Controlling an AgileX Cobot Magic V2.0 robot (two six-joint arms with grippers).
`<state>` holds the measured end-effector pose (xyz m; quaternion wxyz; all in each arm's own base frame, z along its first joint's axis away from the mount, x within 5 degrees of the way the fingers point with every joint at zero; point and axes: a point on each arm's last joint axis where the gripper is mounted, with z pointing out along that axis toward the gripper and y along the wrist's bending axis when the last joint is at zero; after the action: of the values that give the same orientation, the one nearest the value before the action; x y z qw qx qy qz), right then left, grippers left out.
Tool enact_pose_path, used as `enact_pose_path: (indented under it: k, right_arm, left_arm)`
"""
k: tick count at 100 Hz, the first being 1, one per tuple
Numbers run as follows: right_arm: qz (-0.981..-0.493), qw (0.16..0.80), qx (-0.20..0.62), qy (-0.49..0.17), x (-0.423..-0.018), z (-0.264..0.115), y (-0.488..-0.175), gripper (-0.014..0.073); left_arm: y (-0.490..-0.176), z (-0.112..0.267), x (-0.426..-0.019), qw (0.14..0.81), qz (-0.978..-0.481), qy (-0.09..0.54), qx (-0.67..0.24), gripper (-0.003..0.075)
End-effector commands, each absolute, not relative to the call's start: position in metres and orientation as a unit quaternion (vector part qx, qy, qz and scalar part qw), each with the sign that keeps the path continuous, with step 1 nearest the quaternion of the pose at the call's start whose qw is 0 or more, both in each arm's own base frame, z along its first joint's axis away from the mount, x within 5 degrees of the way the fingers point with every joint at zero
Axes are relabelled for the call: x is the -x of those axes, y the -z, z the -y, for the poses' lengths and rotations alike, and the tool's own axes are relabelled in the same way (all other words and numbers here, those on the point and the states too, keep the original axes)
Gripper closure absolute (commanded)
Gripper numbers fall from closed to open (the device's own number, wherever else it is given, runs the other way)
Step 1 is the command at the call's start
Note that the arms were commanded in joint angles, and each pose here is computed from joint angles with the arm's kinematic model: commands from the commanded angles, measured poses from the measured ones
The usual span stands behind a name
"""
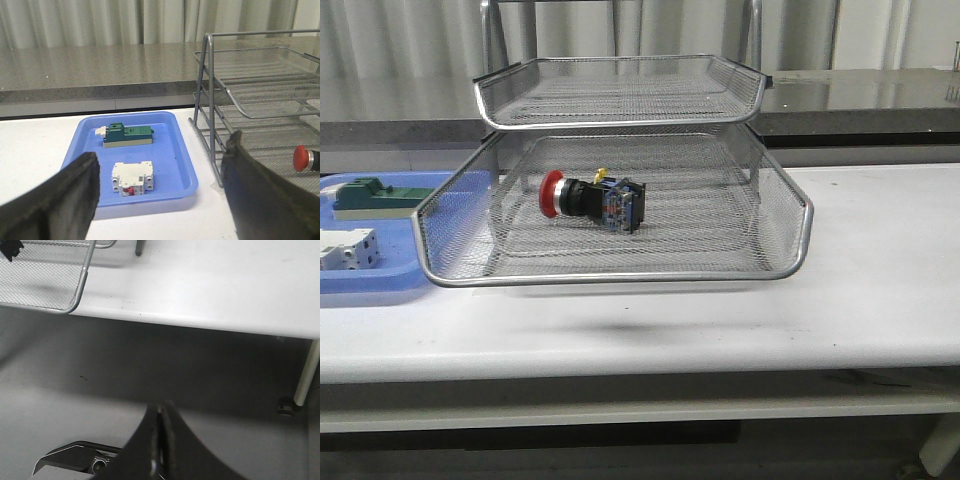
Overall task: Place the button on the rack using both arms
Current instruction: 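Withdraw the left gripper upward away from the rack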
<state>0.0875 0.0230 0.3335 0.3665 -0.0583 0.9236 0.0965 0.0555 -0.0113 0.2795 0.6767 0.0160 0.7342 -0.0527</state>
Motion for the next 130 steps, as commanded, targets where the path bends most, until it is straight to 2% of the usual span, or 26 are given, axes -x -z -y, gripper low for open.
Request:
enact_pose_path:
  k: [1,10,23,28,104,130]
  right_arm:
    - [-0.908,0.404,0.057,-0.099,-0.0905,-0.0232,-0.3465,0.0655]
    - [-0.908,0.404,0.057,-0.099,-0.0905,-0.0232,-0.3465,0.0655]
    - [-0.908,0.404,0.057,-0.099,-0.0905,-0.0232,-0.3465,0.0655]
    - [-0.908,0.404,0.057,-0.099,-0.0905,-0.0232,-0.3465,0.0655]
    - [-0.908,0.404,0.057,-0.099,-0.0905,-0.0232,-0.3466,0.0655]
    - [-0.888,0.441,0.047,-0.123,-0.0963,-0.0264,-0.3531,0.0655]
  left_arm:
    - [-0.2950,0.0084,-0.0557,0.710,-0.702,0.054,0.007,0.0286]
    - [-0.2950,0.0084,-0.0557,0.710,-0.702,0.054,0.007,0.0410]
    - [-0.2950,0.0084,-0.0557,0.710,-0.702,0.054,0.007,0.0673]
    - [-0.2949,0.0083,-0.0557,0.710,-0.703,0.053,0.006,0.0743]
    - [-0.2948,0.0084,-0.0557,0.709,-0.703,0.052,0.006,0.0741]
    - [-0.2948,0.0084,-0.0557,0.709,-0.703,0.052,0.006,0.0741]
